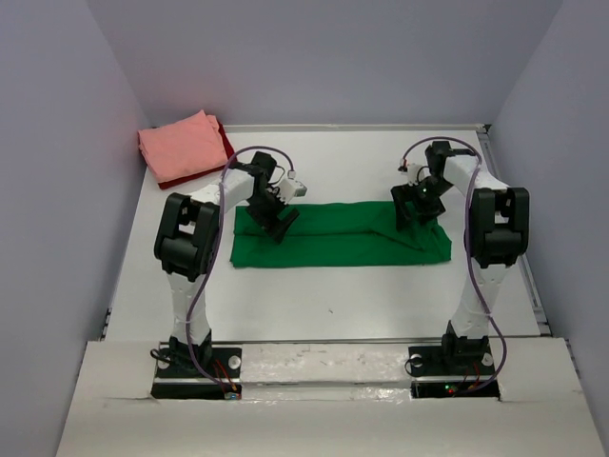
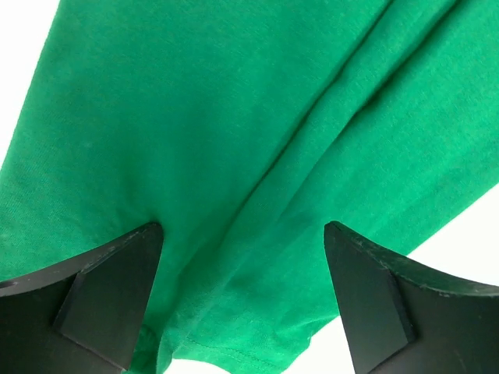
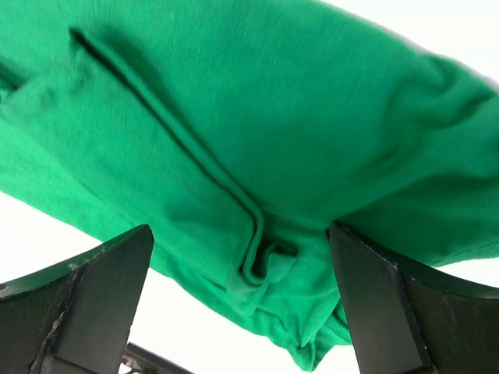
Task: Fold and stack the t-shirts
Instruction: Rotate the tshirt 90 degrees
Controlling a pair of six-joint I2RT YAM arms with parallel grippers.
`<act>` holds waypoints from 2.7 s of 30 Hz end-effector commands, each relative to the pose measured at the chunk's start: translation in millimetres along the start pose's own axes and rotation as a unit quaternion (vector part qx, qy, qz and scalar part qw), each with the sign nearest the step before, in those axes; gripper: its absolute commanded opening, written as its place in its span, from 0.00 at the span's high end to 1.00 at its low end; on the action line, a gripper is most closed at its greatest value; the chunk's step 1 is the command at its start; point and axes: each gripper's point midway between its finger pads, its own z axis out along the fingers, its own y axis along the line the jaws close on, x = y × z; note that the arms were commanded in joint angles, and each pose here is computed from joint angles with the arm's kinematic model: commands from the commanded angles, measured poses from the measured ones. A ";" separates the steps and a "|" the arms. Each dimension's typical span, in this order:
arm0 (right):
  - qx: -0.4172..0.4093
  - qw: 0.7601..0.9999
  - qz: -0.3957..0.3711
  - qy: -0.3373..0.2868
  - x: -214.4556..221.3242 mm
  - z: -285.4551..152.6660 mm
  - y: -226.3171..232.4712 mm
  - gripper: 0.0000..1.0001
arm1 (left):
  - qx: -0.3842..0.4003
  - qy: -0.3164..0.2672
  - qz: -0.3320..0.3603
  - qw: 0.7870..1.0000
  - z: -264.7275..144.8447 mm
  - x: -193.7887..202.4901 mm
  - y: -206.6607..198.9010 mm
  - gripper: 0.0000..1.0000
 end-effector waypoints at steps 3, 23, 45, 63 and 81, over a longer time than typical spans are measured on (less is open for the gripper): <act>0.005 1.000 -0.013 -0.004 6.0 -18.0 7.8 0.00 | 0.009 0.037 -0.026 0.999 15.2 25.8 -5.3 0.01; -0.012 0.999 0.000 -0.050 -56.1 22.2 -15.6 0.00 | -0.015 0.073 -0.047 0.996 15.5 60.5 -4.9 0.01; -0.055 0.991 -0.007 -0.118 -156.0 43.6 -29.7 0.00 | 0.055 0.143 -0.069 0.986 6.5 86.3 -55.0 0.01; -0.173 0.967 -0.067 -0.173 -200.6 65.0 46.6 0.00 | 0.134 0.193 0.038 0.971 33.5 52.6 -140.6 0.01; -0.183 0.959 -0.104 -0.191 -212.3 63.3 71.9 0.00 | 0.148 0.201 0.072 0.966 40.5 30.5 -167.5 0.01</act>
